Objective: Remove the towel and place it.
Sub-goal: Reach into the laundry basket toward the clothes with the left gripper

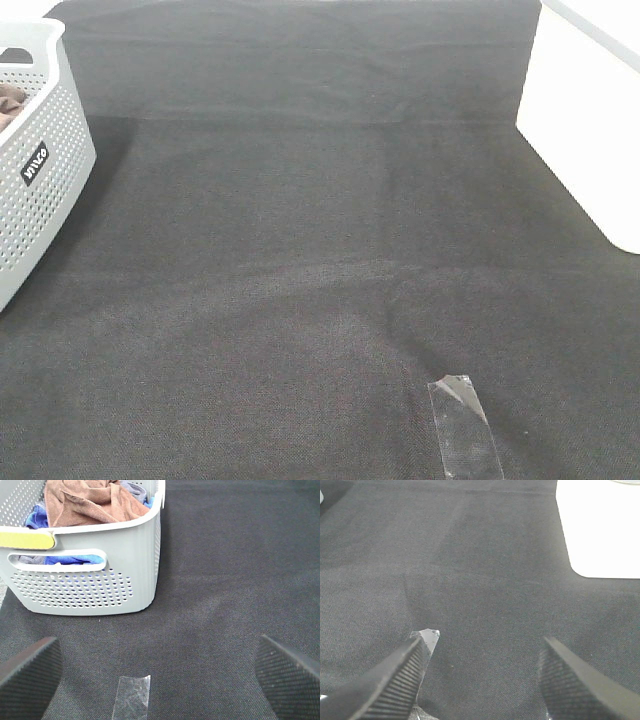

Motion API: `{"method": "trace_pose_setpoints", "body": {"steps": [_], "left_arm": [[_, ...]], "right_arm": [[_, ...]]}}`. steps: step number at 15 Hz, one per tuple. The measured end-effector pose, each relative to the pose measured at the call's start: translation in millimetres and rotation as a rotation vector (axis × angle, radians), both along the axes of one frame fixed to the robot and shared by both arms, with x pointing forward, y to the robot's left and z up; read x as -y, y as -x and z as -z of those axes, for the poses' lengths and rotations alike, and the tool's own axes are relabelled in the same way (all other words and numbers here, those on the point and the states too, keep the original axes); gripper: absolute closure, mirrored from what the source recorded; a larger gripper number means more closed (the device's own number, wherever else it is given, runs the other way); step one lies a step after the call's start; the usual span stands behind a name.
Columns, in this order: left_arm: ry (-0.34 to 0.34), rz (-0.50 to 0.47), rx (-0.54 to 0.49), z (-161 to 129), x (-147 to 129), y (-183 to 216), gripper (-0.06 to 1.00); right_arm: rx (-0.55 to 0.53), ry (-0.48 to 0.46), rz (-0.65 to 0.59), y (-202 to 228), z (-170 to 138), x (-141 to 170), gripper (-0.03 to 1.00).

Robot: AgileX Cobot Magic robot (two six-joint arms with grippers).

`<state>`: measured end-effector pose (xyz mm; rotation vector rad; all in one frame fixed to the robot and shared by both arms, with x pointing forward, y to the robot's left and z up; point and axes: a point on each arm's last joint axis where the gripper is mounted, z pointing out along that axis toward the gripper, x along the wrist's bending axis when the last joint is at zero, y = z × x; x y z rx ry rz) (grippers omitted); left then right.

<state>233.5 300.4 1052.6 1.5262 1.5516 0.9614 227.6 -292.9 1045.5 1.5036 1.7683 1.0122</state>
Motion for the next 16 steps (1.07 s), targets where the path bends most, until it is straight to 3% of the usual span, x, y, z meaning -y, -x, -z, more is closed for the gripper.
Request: {"method": "trace_pose_setpoints", "body": {"steps": [16], "left_arm": [[0.0,0.0,0.0,0.0,0.0,0.0,-0.05]], "right_arm": [[0.0,0.0,0.0,0.0,0.0,0.0,0.36]]}}
